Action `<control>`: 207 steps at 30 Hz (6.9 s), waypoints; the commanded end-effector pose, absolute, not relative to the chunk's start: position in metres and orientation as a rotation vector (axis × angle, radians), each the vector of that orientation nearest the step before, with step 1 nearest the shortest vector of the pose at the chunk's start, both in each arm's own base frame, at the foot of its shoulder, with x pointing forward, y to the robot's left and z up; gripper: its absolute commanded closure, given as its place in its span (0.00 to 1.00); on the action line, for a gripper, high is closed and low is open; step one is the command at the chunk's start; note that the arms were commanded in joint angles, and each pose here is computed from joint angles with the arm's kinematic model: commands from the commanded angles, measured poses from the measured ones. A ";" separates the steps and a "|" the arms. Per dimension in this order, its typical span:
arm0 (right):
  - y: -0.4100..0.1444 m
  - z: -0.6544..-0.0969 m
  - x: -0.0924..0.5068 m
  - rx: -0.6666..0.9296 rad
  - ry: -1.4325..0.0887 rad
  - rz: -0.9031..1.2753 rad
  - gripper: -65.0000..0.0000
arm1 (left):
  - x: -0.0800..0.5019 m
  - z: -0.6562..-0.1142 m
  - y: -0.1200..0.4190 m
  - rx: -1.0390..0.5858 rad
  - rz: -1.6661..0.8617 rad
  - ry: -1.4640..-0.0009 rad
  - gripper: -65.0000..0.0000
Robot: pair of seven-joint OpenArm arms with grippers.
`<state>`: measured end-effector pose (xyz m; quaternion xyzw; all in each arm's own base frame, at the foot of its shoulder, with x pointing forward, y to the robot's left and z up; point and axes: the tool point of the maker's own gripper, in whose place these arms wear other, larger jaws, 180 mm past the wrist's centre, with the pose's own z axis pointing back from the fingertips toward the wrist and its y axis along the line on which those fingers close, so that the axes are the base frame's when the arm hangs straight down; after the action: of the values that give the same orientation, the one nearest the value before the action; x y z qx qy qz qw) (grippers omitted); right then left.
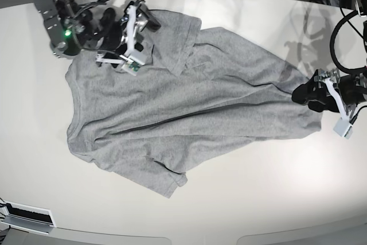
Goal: Layout the t-shirt on the table in an organized manner, then fold the t-shirt properly
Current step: 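Grasp the shirt collar with the right gripper and drag it outward, then hold the collar with the right gripper and regrasp the hem with the left, then move the left gripper onto the bunched shirt body and grasp the fabric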
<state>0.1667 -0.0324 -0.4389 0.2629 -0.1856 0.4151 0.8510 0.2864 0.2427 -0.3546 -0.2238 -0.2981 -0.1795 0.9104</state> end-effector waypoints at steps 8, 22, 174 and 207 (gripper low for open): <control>-0.010 -0.424 0.177 0.613 -0.475 0.855 0.45 | 0.297 -0.338 0.246 -0.454 -0.387 -0.668 0.36; -0.006 -0.394 0.151 0.636 -0.400 0.948 1.00 | 0.297 -0.338 0.246 -0.458 -0.387 -0.670 0.36; -0.066 -0.398 0.132 0.500 -0.405 1.006 0.51 | 0.307 -0.396 0.030 -0.556 -0.619 -0.732 0.30; -0.066 -0.398 0.132 0.499 -0.404 1.006 0.51 | 0.296 -0.367 0.021 -0.549 -0.769 -0.719 0.98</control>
<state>0.1279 -0.0691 -0.4059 0.2275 -0.1748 0.4747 0.8321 0.2867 0.0247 -0.3819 -0.2532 -0.3139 -0.3598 0.8413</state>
